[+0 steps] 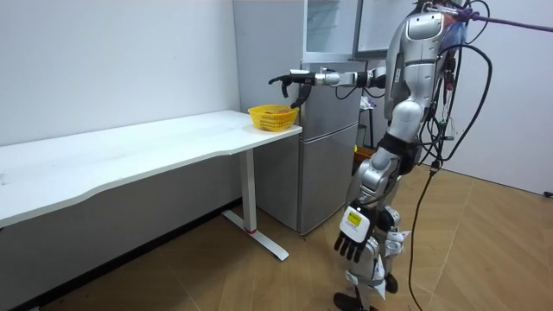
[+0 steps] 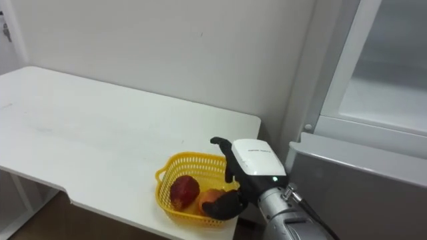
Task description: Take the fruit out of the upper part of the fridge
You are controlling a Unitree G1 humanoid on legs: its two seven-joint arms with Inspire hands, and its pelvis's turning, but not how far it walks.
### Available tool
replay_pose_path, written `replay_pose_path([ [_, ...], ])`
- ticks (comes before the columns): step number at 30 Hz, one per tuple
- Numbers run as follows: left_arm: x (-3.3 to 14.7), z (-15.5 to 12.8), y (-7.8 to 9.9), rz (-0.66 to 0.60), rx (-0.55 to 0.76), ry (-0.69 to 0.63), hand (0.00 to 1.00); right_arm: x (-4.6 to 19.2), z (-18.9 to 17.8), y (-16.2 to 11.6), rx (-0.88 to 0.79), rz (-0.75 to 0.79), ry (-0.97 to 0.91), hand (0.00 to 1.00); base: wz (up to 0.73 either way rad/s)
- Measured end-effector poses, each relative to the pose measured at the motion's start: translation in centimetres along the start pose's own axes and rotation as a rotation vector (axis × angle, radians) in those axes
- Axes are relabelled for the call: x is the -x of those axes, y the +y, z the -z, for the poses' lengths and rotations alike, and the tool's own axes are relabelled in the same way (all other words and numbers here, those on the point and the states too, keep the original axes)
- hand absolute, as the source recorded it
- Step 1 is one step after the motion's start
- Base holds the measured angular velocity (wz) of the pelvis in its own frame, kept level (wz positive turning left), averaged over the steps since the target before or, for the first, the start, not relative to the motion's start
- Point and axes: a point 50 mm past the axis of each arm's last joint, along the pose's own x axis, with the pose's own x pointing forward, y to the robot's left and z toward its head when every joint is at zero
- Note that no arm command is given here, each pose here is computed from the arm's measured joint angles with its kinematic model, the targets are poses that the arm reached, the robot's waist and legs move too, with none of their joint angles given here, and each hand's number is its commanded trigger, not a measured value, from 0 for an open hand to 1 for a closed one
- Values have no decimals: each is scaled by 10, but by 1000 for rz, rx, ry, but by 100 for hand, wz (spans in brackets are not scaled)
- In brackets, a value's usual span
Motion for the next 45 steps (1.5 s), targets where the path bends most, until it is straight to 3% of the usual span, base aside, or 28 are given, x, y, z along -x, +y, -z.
replay_pose_path([
  [17,0,-2,2,-14,1,-5,0,-1,0,-1,-11,4,8,0,1],
  [25,0,-3,4,-37,6,-9,0,-8,-7,-16,-19,59,-25,0,0],
  [37,0,-1,-5,-34,19,-6,0,-5,-38,-56,-233,254,-147,0,-5],
  [45,0,0,-10,-45,67,-5,0,20,-58,-77,-400,390,-251,0,-8],
])
